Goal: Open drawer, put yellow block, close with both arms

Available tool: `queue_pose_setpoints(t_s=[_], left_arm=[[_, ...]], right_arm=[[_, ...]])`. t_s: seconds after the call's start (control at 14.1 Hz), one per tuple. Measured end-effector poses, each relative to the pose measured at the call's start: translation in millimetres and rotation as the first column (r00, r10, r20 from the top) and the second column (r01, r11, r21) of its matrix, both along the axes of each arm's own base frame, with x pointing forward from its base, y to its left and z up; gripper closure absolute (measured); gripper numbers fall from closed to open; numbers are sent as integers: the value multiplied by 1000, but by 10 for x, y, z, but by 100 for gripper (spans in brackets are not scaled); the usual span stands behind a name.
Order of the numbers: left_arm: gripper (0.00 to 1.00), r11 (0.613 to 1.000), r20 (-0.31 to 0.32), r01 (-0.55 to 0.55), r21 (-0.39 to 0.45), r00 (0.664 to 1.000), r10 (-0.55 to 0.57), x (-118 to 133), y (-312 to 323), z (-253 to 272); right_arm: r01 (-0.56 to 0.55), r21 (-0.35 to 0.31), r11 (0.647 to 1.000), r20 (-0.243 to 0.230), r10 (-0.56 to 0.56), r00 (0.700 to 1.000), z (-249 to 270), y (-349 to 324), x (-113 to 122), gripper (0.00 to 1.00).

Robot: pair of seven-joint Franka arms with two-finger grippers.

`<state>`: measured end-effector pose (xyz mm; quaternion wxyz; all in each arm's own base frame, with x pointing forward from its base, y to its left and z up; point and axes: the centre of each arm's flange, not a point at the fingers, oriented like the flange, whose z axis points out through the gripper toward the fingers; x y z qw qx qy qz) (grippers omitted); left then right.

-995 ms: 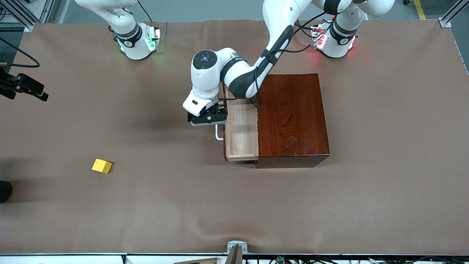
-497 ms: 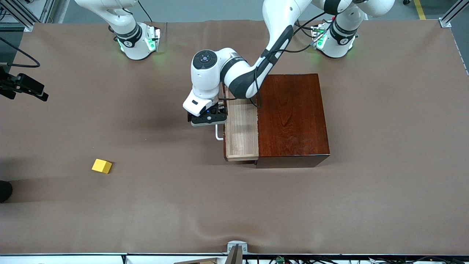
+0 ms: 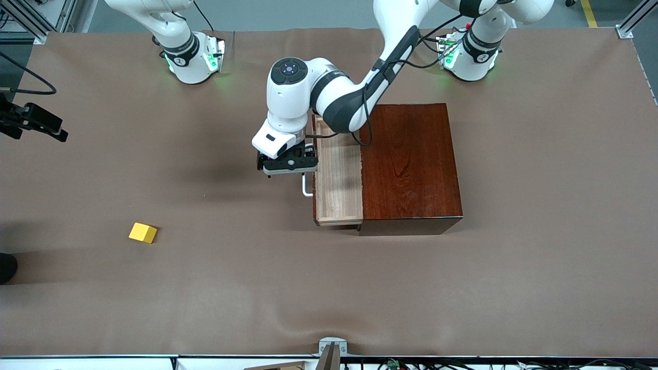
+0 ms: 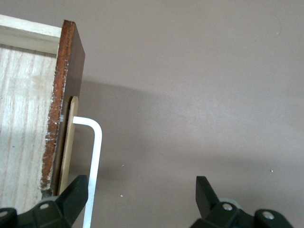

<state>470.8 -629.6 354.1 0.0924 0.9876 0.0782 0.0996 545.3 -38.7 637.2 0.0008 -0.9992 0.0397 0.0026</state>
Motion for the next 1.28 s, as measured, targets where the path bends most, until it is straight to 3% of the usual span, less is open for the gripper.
queue_pose_setpoints(t_s=[0.36, 0.64, 1.28], left_arm=[[0, 1000, -10, -5, 19, 1000, 5, 81, 123, 235], [0, 998, -1, -59, 7, 998, 59, 460, 548, 704], [0, 990, -62, -86, 109, 994, 94, 1356, 2009, 1140]], right_arm=[[0, 0, 1000, 0, 0, 1000, 0, 1, 0, 0], [0, 0, 1000, 0, 0, 1000, 0, 2, 0, 0], [-1, 0, 1000, 0, 1, 1000, 0, 4, 0, 0]])
